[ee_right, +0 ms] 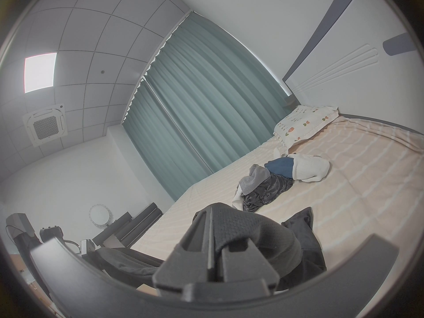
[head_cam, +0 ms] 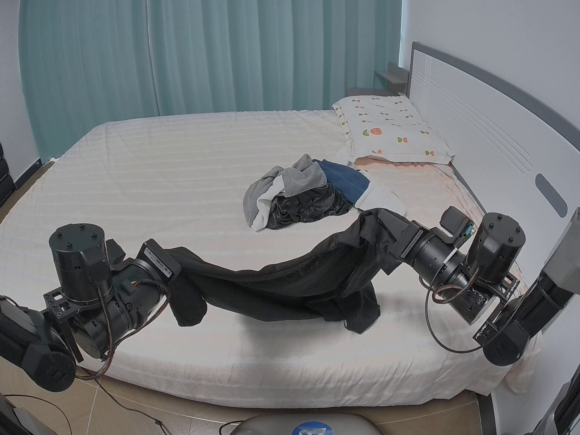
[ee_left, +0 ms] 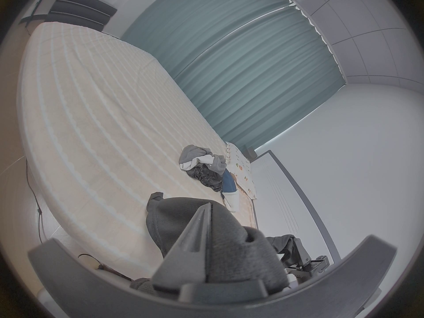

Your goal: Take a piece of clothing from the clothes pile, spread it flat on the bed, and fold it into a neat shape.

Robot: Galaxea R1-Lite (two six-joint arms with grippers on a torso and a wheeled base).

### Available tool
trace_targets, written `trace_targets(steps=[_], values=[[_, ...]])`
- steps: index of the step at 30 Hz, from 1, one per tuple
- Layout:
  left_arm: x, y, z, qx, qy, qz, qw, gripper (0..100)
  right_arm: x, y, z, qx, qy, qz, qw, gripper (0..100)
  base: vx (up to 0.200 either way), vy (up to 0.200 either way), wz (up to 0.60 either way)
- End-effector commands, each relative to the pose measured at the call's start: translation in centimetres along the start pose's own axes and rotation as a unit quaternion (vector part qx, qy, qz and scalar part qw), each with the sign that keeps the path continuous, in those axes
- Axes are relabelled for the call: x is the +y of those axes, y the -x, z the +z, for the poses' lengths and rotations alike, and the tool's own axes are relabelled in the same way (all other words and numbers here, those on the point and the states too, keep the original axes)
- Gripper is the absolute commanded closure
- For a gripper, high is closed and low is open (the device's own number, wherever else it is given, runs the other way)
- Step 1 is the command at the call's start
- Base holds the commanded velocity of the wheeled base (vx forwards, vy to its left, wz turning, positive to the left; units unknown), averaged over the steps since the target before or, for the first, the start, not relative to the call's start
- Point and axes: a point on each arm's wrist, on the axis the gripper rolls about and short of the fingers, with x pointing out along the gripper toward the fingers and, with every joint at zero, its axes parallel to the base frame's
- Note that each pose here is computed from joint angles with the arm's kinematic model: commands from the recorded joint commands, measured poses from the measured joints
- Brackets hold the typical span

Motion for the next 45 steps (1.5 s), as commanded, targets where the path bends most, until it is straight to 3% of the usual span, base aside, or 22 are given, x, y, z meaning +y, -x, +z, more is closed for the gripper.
trace_targets(steps=[1, 8, 16, 25, 45], values=[[-0.1, -0.1, 0.1, 0.0, 0.0, 0.004, 1.0, 100, 0.0, -0.1, 0.4, -0.008, -0.001, 0.001, 1.0, 100, 0.0, 0.0, 0.0], [-0.1, 0.1, 1.3, -0.008, 0.02, 0.008, 0.9997, 100, -0.7, -0.2, 1.0, -0.017, 0.0, -0.01, 0.9998, 100, 0.0, 0.0, 0.0], [-0.2, -0.3, 2.7, -0.034, 0.027, 0.007, 0.999, 100, -0.5, 0.1, 1.8, -0.031, 0.0, -0.009, 0.9995, 100, 0.0, 0.2, 0.0], [0.9, -2.0, 1.6, -0.016, 0.022, 0.035, 0.999, 100, -0.5, 0.0, 2.1, -0.037, -0.001, -0.009, 0.9993, 100, 0.0, 0.2, 0.0], [0.7, -2.0, 1.4, -0.012, 0.02, 0.032, 0.9992, 100, -0.7, -0.1, 1.6, -0.029, -0.001, -0.014, 0.9995, 100, 0.0, 0.2, 0.0]])
